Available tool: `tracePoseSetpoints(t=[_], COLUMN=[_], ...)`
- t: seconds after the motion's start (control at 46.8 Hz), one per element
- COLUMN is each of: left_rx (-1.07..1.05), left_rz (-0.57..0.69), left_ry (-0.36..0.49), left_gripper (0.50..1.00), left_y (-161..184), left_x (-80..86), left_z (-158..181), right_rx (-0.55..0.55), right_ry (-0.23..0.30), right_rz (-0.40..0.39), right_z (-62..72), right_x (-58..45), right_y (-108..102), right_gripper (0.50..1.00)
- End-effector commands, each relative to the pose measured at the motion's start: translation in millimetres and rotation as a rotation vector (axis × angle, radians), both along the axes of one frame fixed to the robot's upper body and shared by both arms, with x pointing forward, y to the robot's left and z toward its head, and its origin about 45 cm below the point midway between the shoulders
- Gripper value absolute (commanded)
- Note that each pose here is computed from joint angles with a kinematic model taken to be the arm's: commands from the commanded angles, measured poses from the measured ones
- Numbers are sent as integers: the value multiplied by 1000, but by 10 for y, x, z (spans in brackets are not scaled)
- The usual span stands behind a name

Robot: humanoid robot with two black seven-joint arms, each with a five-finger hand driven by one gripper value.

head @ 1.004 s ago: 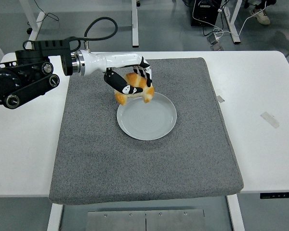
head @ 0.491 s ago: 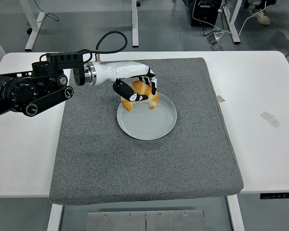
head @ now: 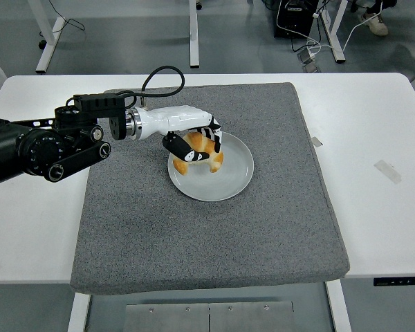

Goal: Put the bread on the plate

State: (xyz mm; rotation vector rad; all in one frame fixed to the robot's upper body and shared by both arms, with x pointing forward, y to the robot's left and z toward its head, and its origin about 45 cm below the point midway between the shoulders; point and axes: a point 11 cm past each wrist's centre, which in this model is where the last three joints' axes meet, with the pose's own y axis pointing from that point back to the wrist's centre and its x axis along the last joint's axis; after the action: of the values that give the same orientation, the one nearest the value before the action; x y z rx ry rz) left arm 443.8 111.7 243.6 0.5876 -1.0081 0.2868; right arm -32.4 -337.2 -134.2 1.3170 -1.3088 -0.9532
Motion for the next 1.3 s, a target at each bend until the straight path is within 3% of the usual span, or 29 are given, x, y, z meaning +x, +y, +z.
tracePoseSetpoints(t=[0.0,1.282], left_rx=[1,19], left_rz=[5,25], left_ry=[4,-1], left_gripper=[500,500], left_y=[16,-92], left_x=[-11,-24], left_z=[-47,-344], right_rx=[-1,-1], right_ry=[0,0], right_rz=[0,0], right_z=[0,0], right_x=[0,0], right_y=[-1,-1], right_gripper=[1000,1000])
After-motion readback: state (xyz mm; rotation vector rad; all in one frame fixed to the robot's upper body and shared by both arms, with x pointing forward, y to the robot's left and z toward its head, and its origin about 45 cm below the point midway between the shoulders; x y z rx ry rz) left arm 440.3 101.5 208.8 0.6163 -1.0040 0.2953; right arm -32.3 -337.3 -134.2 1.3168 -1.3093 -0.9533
